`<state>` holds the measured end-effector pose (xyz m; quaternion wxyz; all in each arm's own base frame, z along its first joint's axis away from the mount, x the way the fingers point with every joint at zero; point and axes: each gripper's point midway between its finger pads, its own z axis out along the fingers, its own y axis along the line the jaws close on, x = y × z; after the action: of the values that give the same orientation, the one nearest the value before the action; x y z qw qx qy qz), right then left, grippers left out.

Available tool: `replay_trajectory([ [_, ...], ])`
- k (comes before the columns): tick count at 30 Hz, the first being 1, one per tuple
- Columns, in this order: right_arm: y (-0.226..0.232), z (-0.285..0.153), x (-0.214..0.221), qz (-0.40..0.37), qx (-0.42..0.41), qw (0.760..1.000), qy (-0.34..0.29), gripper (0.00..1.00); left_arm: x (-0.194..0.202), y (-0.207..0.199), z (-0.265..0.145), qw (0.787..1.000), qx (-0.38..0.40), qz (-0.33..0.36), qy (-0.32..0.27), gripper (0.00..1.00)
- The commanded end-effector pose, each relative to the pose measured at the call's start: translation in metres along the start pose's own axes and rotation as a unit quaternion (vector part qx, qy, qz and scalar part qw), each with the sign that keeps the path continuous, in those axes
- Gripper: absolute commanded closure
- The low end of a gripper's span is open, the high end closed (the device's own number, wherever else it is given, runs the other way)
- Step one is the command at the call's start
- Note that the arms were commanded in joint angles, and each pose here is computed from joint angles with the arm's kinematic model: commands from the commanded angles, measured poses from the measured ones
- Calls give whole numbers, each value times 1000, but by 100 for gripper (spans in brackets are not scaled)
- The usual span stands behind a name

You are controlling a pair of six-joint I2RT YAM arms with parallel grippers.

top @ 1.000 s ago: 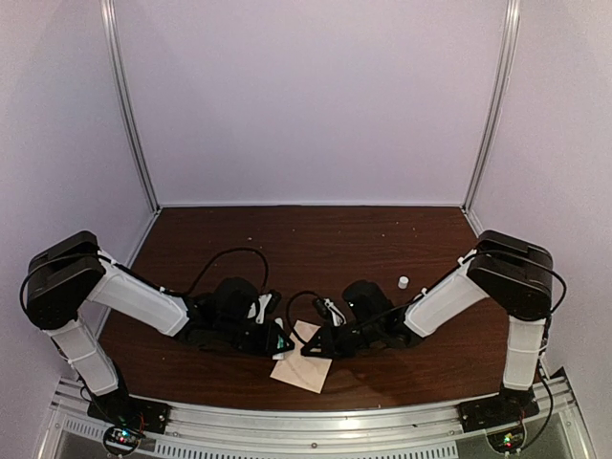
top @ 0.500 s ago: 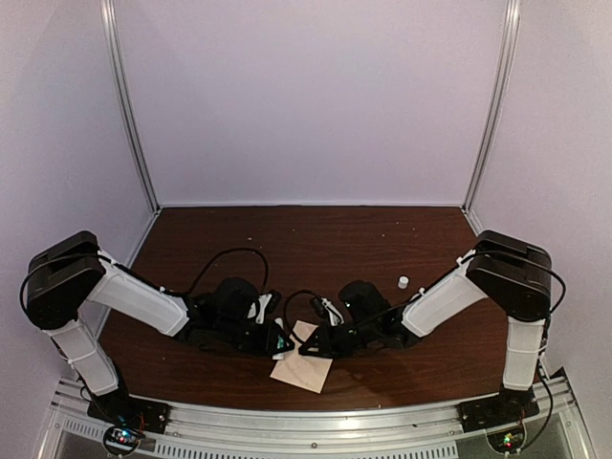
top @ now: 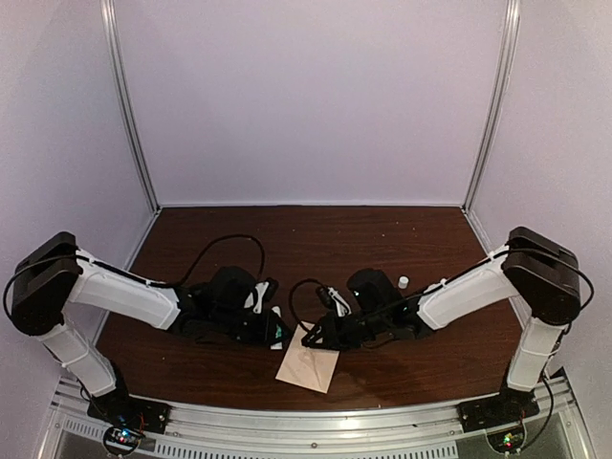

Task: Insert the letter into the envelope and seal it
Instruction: Press the envelope flap on the envelope, then pass from the left arm to the right

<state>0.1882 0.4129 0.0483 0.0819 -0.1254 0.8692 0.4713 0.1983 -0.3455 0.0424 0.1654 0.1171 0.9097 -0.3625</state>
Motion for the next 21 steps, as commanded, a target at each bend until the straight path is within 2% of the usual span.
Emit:
replay_trajectory([
  [1,65,-50,-43,-55,-40,995,-67,69,-60,-41,-43,994,11,38,-99,100],
  [4,77,-83,-62,-74,-34,991,-108,59,-79,-49,-70,990,12,39,-138,100],
  [10,75,-124,-76,-91,-15,981,-168,46,-96,-74,-108,980,49,63,-182,100],
  [12,91,-135,-74,-119,-43,976,-176,37,-98,-87,-120,973,75,88,-199,100],
  [14,115,-144,-69,-152,-90,968,-178,33,-99,-104,-135,963,113,118,-215,100],
  [18,176,-166,-54,-228,-177,938,-192,27,-99,-145,-163,936,200,167,-237,100],
  [21,208,-173,-45,-259,-208,921,-202,26,-98,-174,-184,913,258,192,-250,100],
])
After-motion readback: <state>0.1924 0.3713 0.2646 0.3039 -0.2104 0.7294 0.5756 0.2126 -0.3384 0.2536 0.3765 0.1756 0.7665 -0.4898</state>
